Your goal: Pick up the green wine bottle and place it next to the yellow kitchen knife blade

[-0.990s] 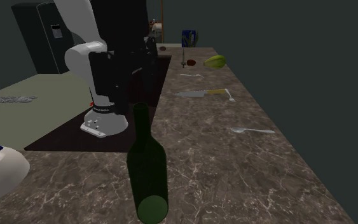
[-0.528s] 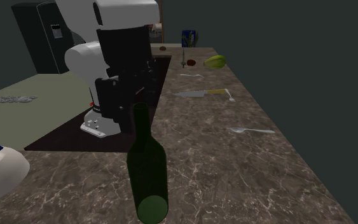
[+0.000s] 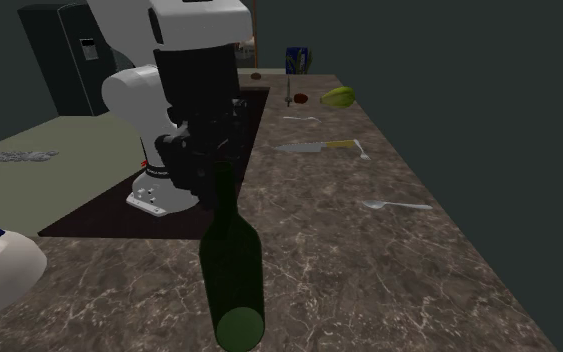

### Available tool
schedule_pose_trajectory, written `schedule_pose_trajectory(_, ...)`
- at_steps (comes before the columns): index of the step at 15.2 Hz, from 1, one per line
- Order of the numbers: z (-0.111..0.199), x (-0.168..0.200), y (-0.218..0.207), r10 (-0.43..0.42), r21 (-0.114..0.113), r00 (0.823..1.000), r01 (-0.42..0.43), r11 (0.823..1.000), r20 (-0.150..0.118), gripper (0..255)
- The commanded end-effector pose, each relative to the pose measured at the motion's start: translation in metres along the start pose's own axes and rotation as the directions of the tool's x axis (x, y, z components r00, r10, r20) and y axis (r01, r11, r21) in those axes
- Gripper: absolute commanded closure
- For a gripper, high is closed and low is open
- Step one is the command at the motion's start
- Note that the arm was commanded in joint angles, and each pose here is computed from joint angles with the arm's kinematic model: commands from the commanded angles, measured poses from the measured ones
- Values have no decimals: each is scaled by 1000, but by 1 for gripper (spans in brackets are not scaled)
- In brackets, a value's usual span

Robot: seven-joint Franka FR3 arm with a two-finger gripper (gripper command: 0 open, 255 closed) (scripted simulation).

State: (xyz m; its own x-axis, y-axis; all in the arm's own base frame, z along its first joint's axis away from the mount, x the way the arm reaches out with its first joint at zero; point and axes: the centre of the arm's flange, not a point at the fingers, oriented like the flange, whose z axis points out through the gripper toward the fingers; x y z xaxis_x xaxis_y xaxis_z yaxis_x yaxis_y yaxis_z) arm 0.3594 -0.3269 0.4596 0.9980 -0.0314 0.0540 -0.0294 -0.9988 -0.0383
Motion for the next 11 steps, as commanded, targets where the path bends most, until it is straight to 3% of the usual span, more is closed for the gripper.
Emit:
schedule_pose_trajectory(1,0,0,0,0,0,1000,0,1000,0,255)
schedule_pose_trajectory(11,-10,1,0,0,0,1000,0,1000,0,255)
